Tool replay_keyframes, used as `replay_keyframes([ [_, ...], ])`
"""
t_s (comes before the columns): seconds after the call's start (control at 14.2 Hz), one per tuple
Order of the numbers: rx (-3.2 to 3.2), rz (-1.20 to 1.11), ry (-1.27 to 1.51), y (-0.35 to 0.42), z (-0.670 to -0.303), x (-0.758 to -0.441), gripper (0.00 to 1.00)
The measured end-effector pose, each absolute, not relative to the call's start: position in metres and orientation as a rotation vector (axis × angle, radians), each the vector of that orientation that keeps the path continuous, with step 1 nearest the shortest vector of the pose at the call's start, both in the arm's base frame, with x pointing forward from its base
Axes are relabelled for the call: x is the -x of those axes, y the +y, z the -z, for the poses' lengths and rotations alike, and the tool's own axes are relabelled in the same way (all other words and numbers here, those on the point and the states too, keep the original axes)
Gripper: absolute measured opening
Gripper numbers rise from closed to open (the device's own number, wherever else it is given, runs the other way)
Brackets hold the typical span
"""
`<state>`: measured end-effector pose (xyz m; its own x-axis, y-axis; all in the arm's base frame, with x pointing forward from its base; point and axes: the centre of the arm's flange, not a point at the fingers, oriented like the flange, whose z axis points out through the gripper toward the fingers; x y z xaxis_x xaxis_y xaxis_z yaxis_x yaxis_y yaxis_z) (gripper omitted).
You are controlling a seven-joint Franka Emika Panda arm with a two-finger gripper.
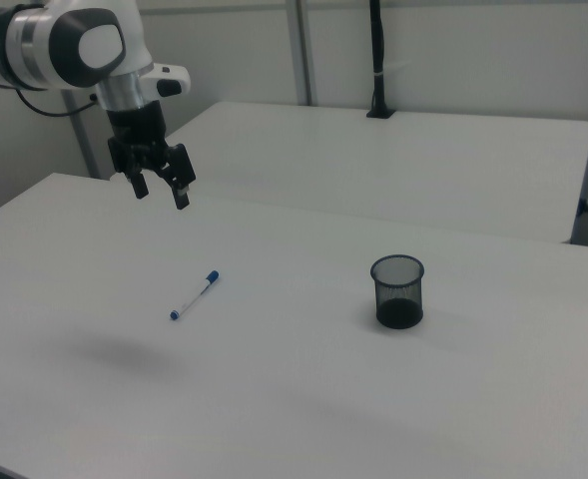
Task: Insert the marker
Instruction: 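Move the gripper down over the white marker with blue cap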
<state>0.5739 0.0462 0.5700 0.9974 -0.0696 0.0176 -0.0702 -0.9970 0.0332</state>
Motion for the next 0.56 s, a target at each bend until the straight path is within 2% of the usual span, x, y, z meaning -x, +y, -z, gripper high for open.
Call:
replay_keyframes([
  [0.21,-3.111,-0.053,-0.037,0.047,-0.556,-0.586,1.0],
  [0.56,-3.124,-0.068,-0.019,0.049,-0.487,-0.626,1.0],
])
